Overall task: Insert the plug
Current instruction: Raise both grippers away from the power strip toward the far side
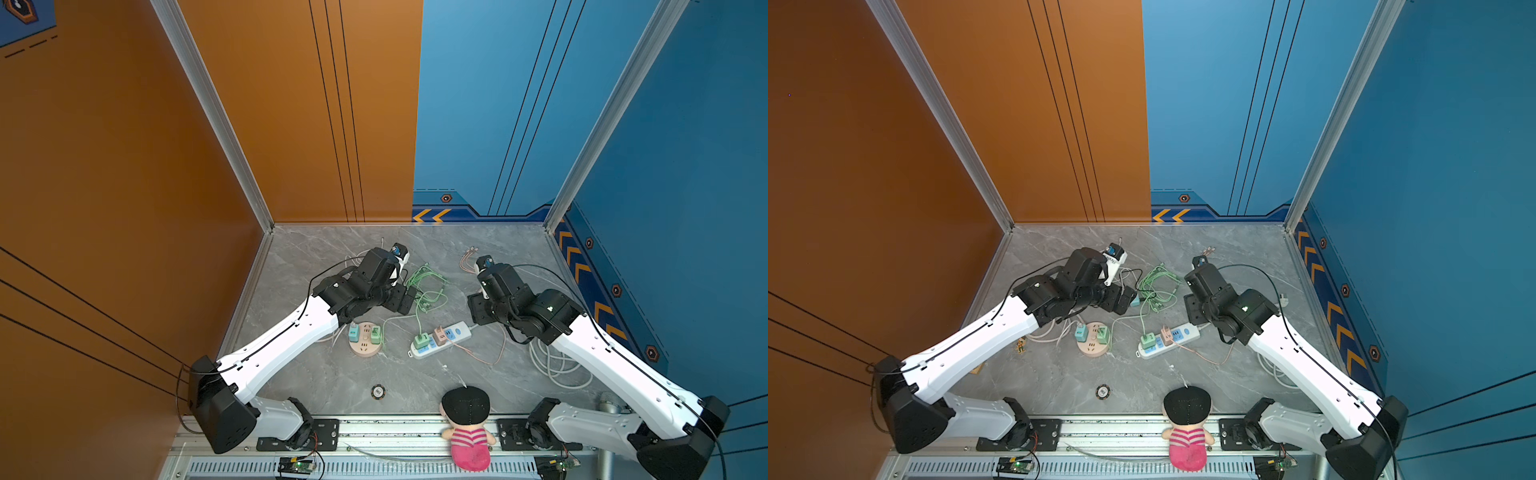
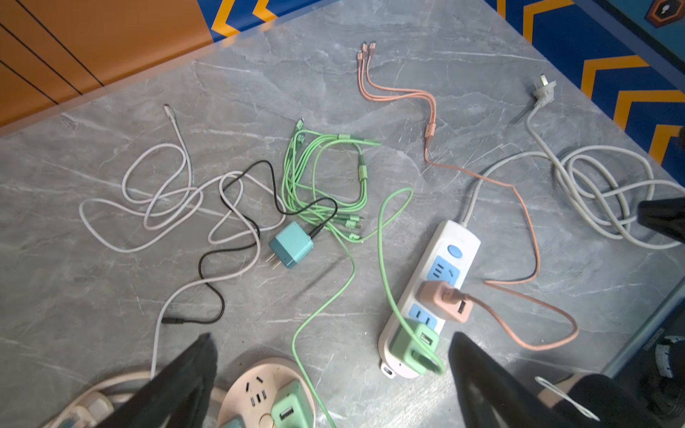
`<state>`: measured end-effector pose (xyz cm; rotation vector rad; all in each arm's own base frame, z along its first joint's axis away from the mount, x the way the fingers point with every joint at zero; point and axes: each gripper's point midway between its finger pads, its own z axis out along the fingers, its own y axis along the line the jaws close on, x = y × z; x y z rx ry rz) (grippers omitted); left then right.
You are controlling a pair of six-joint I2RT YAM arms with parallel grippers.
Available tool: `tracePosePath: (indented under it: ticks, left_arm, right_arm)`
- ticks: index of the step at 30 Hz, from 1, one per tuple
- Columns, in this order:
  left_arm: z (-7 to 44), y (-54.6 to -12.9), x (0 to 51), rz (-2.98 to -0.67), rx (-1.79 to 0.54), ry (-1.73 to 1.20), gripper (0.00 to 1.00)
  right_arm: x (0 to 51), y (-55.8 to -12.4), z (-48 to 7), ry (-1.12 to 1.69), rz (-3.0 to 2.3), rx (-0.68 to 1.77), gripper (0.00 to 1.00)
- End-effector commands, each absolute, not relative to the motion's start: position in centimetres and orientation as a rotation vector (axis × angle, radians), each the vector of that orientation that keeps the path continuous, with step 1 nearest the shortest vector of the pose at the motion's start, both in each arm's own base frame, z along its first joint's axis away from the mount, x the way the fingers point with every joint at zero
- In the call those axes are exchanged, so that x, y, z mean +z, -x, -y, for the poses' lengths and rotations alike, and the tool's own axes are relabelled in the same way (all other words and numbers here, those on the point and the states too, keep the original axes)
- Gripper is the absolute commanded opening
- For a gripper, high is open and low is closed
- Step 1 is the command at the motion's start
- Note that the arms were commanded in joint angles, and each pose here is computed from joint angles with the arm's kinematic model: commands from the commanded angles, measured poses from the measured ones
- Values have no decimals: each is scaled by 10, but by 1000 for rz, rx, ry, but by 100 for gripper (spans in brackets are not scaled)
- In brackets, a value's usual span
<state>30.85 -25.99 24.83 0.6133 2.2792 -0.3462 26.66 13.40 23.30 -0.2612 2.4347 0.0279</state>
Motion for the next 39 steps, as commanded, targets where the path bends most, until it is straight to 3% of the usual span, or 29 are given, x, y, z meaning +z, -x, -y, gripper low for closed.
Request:
tracePosePath:
  ticks: [1,10,20,23,29,39]
  left_arm:
    - [269,-324,233,-2335,-287,-678,97]
    - [304,-377,198,-2462,-303,-686,92]
    - [320,-403,155,-2577,-268,-629,87]
    - [315,-408,142,-2622,-261,-566,87]
    - [301,-411,123,-2690,-259,-495,77]
    - [277,-396,133,-2717,-183,-529,68]
  right_arm:
    - [241,-280,-116,243,-2416,-51,66]
    - [249,-331,-111,235,-2387,13,70]
    - [224,-372,-115,204,-2434,67,71]
    - [220,-379,-120,205,-2445,106,72]
    - [212,-379,-127,216,-2471,154,72]
    - [188,-369,-128,229,-2535,169,70]
